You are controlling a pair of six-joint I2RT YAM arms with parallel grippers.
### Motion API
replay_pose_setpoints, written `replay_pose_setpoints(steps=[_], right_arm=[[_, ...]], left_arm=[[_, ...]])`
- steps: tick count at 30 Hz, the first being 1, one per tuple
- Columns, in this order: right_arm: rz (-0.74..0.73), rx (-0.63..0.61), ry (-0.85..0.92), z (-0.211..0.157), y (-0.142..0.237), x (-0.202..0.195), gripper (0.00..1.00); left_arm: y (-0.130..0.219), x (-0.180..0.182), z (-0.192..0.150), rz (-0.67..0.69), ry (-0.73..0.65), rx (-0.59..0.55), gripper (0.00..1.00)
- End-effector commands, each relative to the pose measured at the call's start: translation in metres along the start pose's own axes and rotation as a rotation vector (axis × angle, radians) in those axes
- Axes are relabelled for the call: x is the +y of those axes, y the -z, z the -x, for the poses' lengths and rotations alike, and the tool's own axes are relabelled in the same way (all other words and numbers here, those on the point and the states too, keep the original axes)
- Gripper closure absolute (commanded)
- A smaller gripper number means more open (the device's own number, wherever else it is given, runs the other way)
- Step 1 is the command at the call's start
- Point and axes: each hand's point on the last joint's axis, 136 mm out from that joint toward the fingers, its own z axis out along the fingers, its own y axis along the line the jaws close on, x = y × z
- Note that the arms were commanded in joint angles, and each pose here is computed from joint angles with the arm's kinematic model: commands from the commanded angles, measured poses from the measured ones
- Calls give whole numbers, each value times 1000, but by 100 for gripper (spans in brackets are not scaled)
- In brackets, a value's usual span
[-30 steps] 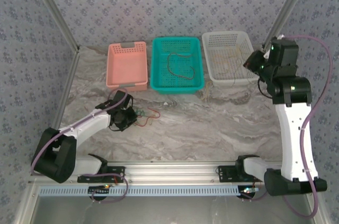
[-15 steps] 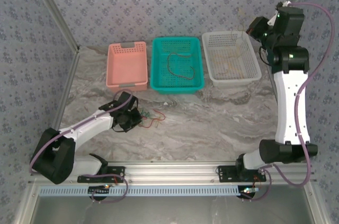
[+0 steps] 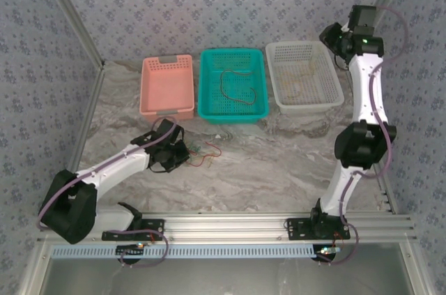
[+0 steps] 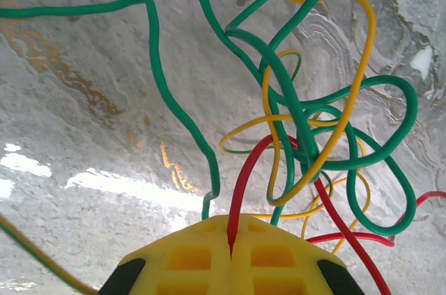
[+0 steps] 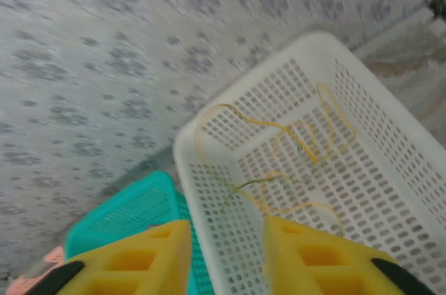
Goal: Untangle the cables
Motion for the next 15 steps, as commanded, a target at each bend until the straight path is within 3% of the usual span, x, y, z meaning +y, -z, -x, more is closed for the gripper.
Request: replay_pose_setpoints(steps=[1, 5, 8, 11, 15], right_arm=[[3, 52, 20, -9, 16, 9, 54], [1, 34, 33, -15, 40, 14, 45], [4, 48, 61, -38, 60, 21, 50], [33, 98, 111, -90, 81, 32, 55], [141, 274, 202, -210, 103, 53, 56]], left_arm=[[15, -17, -1, -64, 7, -3, 100], [17, -15, -3, -72, 12, -2, 100], [18, -16, -4, -82, 11, 4, 100], [19, -23, -4, -106, 7, 12, 100], [24, -32, -5, -135, 0, 22, 100]])
